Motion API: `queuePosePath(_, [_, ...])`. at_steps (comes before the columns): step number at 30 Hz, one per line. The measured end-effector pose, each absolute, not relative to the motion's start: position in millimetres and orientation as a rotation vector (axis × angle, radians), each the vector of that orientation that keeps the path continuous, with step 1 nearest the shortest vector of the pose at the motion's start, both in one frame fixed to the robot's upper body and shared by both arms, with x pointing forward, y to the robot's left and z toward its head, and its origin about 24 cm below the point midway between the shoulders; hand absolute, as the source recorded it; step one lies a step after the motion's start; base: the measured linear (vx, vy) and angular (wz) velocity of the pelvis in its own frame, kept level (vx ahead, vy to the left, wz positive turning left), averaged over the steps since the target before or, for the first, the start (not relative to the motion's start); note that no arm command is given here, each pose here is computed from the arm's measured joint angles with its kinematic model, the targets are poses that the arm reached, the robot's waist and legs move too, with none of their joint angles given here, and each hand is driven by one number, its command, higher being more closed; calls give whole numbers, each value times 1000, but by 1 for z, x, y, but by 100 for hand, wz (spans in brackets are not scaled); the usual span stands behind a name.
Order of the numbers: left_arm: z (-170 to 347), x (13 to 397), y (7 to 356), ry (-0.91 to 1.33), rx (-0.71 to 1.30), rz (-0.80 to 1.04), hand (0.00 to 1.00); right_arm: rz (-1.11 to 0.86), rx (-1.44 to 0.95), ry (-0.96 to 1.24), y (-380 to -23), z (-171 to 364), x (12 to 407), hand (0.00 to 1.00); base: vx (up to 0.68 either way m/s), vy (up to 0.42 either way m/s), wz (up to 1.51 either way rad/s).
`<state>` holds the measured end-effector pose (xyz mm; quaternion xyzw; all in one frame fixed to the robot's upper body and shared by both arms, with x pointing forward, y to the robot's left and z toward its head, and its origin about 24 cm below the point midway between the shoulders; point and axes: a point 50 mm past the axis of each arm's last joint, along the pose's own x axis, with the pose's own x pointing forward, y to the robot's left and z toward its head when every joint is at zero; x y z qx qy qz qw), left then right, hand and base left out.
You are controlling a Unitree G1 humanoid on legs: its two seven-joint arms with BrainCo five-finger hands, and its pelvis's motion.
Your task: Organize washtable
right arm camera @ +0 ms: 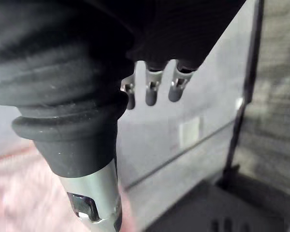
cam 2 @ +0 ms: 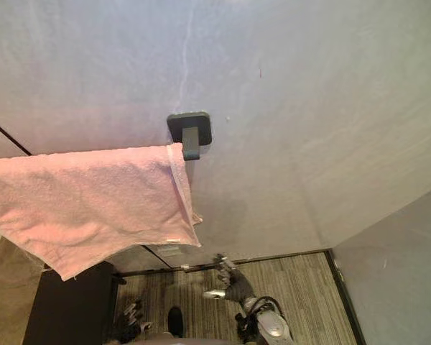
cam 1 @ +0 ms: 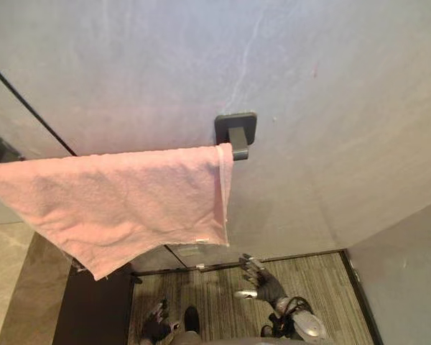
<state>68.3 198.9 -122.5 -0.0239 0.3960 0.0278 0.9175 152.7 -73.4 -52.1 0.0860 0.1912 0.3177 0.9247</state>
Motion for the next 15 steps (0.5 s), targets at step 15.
queuePosePath(15, [-8, 136, 185, 397, -430, -614, 0, 1342, 274, 40, 15, 57, 186, 0, -29, 5, 0])
